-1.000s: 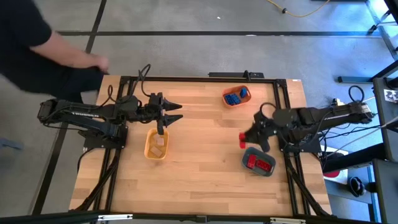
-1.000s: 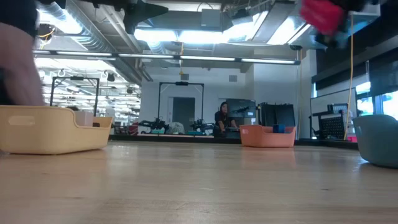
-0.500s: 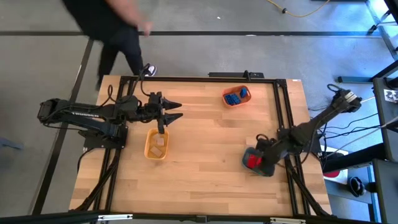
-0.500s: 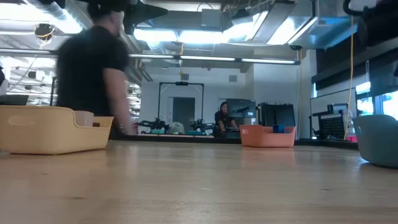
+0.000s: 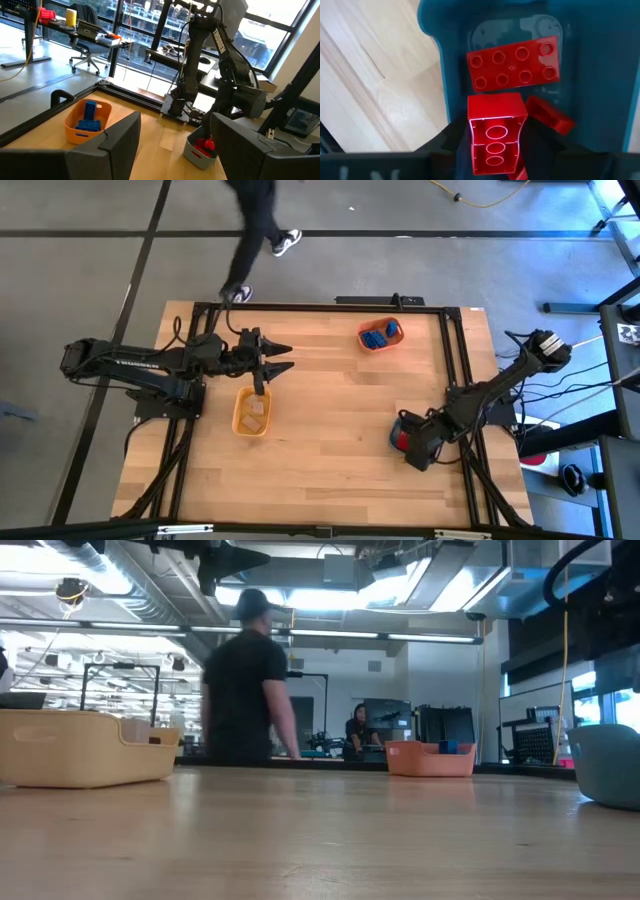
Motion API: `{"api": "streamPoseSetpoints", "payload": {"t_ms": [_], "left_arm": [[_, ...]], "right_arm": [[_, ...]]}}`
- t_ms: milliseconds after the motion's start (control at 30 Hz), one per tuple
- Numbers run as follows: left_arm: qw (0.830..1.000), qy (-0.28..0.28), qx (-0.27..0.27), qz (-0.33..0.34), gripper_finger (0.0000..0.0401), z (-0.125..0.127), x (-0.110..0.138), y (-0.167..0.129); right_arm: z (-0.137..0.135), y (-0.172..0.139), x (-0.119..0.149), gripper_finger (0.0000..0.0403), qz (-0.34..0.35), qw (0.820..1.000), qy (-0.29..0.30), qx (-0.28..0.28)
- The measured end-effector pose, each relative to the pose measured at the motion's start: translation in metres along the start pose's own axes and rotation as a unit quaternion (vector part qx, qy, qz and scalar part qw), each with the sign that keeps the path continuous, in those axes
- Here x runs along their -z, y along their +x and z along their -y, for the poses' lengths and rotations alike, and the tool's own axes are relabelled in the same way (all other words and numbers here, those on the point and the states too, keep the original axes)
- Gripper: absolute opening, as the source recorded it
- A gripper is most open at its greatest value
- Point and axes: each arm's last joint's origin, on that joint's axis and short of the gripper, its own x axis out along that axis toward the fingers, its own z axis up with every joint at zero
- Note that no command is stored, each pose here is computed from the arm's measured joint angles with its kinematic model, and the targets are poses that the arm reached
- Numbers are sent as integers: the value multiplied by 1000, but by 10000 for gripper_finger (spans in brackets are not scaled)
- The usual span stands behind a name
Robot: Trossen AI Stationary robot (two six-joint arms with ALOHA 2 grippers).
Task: Sort & place blocks by color
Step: Put the red game piece into the blue bin, then adjust the blue game piece in the orange bin
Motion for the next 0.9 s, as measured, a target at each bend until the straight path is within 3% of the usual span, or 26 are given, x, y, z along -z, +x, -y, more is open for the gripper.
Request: {"api": "streamPoseSetpoints", "payload": {"t_ms": [133,367,633,767,900], "left_arm": [[1000,0,0,0,231,0,0,0],[1000,0,0,0,231,0,0,0],[1000,0,1,0,231,0,0,0],[1000,-1,4,-1,231,0,0,0],[1000,-1,5,-1,231,0,0,0]], "right_arm": [[0,0,0,132,0,1000,-1,1],[0,0,0,232,-9,1000,-1,-3],[2,-18,5,249,-29,997,-21,-63],[7,-39,6,250,3,993,-32,-109],[9,-60,-4,246,113,979,-14,-170]]}}
